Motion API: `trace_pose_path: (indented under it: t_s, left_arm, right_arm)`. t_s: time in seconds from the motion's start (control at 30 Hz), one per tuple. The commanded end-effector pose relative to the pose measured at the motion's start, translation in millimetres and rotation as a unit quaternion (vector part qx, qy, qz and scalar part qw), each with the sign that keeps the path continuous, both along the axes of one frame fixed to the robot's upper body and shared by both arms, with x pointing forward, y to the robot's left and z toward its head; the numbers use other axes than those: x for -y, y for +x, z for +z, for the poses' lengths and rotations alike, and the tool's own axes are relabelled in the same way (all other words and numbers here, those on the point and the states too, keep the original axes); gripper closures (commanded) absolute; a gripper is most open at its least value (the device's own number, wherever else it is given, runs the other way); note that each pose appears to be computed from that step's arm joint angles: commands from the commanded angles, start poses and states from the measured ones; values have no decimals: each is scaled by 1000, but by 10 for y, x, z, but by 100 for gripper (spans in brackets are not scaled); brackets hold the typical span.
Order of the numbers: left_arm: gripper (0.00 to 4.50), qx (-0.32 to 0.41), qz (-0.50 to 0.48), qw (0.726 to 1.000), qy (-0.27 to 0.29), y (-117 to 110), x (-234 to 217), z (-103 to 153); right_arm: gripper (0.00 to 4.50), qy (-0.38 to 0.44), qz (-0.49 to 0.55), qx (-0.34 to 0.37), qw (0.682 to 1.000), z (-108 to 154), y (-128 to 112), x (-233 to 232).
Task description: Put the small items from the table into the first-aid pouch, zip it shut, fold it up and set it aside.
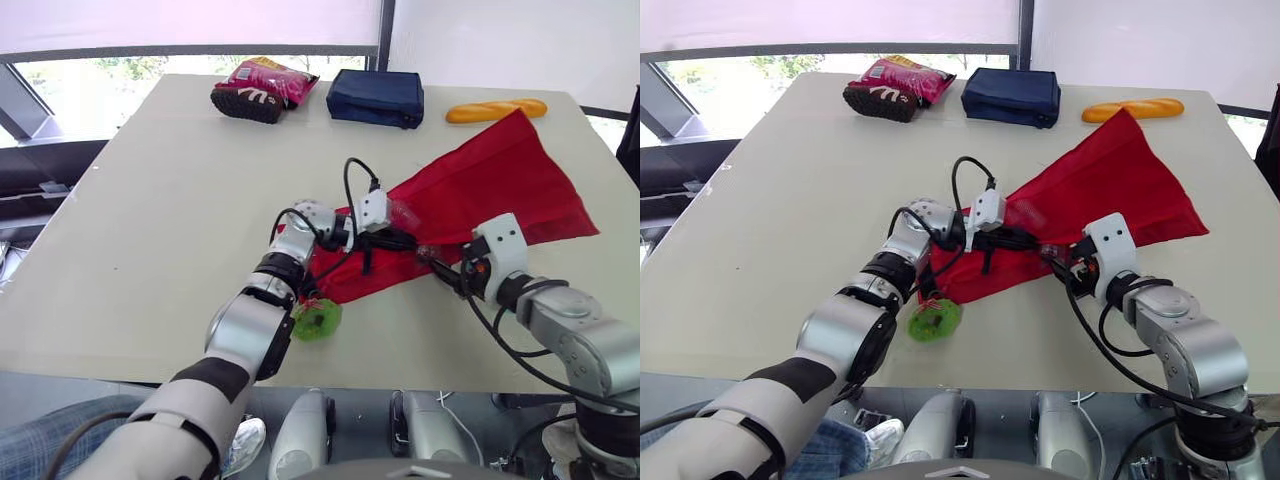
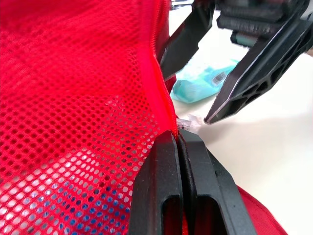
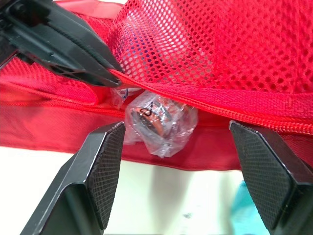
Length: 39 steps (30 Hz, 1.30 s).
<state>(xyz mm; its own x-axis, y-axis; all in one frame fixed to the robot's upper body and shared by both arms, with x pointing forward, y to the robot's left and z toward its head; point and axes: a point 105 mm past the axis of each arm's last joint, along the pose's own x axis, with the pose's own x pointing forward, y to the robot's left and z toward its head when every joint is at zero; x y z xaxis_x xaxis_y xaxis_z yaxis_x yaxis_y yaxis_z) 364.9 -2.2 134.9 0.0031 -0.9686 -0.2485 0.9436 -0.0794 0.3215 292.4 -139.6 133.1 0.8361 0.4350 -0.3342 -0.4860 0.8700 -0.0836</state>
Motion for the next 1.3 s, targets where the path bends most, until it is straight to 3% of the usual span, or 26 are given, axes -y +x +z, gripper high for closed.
trace_pose_path:
  t_s: [0.03, 0.3, 0.47, 0.57, 0.73, 0.8, 1.03, 1.3]
  left_arm:
    - [450, 33, 4, 999, -6, 38, 152, 132]
    - [450, 55, 20, 998, -14, 48, 408, 178]
    - [450, 53, 42, 997, -22, 83, 475, 184]
    - [450, 50, 44, 997, -25, 81, 496, 185]
    - [450, 39, 49, 998, -26, 84, 518, 172]
    - [450, 35, 48, 998, -25, 78, 525, 159]
    - [450, 20, 40, 999, -23, 49, 524, 114]
    - [450, -14, 0, 1000, -10, -56, 493, 12]
  right_arm:
    - [89, -5, 16, 32, 999, 105, -35, -44]
    - [89, -18, 6, 54, 998, 137, -19, -27]
    - [89, -76, 16, 71, 994, 58, 11, -42]
    - [163, -87, 26, 68, 994, -2, 0, -69]
    - [419, -80, 56, 67, 993, 0, -59, -143]
    - [440, -82, 73, 61, 992, -31, -88, -180]
    - [440, -88, 91, 37, 991, -193, -85, -261]
    - [440, -113, 24, 69, 991, -247, 208, -133]
